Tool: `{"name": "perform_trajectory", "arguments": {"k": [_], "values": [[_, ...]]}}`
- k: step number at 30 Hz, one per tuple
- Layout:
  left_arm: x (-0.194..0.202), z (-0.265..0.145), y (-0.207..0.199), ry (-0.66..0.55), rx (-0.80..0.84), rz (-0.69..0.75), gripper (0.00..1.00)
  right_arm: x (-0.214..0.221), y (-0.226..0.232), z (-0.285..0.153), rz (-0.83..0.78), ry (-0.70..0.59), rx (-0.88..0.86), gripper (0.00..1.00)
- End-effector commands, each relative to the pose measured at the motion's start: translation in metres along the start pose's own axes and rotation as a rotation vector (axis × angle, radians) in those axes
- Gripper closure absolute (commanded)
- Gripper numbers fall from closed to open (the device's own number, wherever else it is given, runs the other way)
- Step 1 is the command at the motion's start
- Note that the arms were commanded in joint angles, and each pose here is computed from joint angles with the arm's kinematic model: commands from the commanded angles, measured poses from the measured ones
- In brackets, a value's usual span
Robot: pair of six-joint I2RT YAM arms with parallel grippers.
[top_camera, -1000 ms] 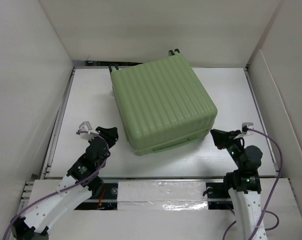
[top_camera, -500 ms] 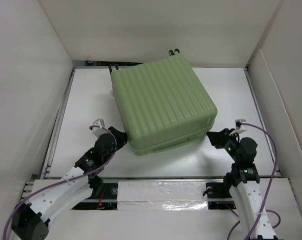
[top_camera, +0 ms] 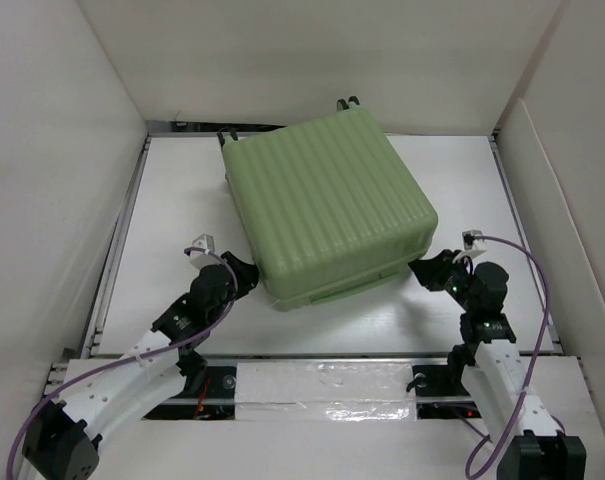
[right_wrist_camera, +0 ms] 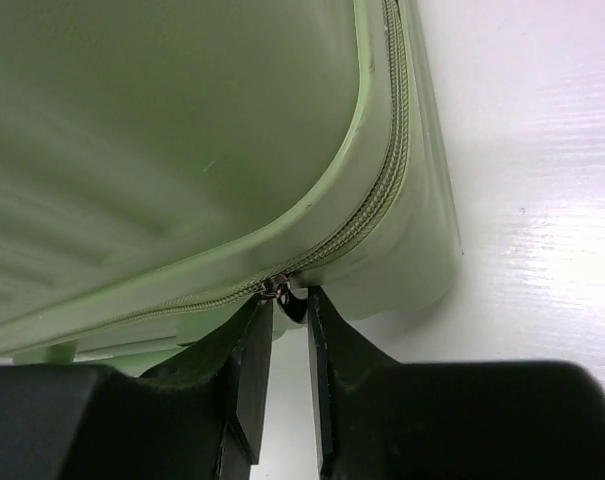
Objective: Pack the luggage
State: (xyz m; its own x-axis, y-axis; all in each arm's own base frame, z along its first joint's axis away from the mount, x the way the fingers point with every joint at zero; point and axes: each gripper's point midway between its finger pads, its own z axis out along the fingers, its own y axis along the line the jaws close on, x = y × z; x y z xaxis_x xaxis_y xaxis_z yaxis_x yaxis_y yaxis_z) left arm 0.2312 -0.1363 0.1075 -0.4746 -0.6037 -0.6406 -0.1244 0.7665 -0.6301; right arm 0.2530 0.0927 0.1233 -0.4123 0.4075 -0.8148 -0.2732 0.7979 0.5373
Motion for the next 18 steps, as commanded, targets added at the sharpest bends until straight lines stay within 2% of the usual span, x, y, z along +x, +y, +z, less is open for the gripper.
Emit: {"name": "perform_trajectory", "arguments": {"k": [1,2,3,4,7,14,18], "values": [[-0.003,-0.009,-0.072,0.048,0.306,-0.09,0.68,-0.028,0.018,0.008,-0.076,-0.088,-0.05,0.92],[0.002,-0.01,-0.073,0.07,0.317,-0.087,0.68,-0.028,0.018,0.008,-0.076,-0.088,-0.05,0.93],[0.003,-0.01,-0.078,0.08,0.343,-0.096,0.69,-0.025,0.023,0.01,-0.082,-0.075,-0.061,0.99],[0.007,-0.006,-0.079,0.096,0.342,-0.094,0.69,-0.026,0.023,0.012,-0.087,-0.084,-0.045,1.0],[0.01,-0.002,-0.098,0.103,0.378,-0.084,0.7,-0.019,0.051,0.015,-0.113,-0.045,-0.071,1.0],[0.002,0.006,-0.15,0.098,0.495,-0.085,0.71,0.064,0.146,-0.003,-0.198,0.245,-0.159,1.0],[-0.002,0.012,-0.156,0.082,0.494,-0.08,0.71,0.093,0.172,-0.021,-0.285,0.358,-0.114,1.0]]}}
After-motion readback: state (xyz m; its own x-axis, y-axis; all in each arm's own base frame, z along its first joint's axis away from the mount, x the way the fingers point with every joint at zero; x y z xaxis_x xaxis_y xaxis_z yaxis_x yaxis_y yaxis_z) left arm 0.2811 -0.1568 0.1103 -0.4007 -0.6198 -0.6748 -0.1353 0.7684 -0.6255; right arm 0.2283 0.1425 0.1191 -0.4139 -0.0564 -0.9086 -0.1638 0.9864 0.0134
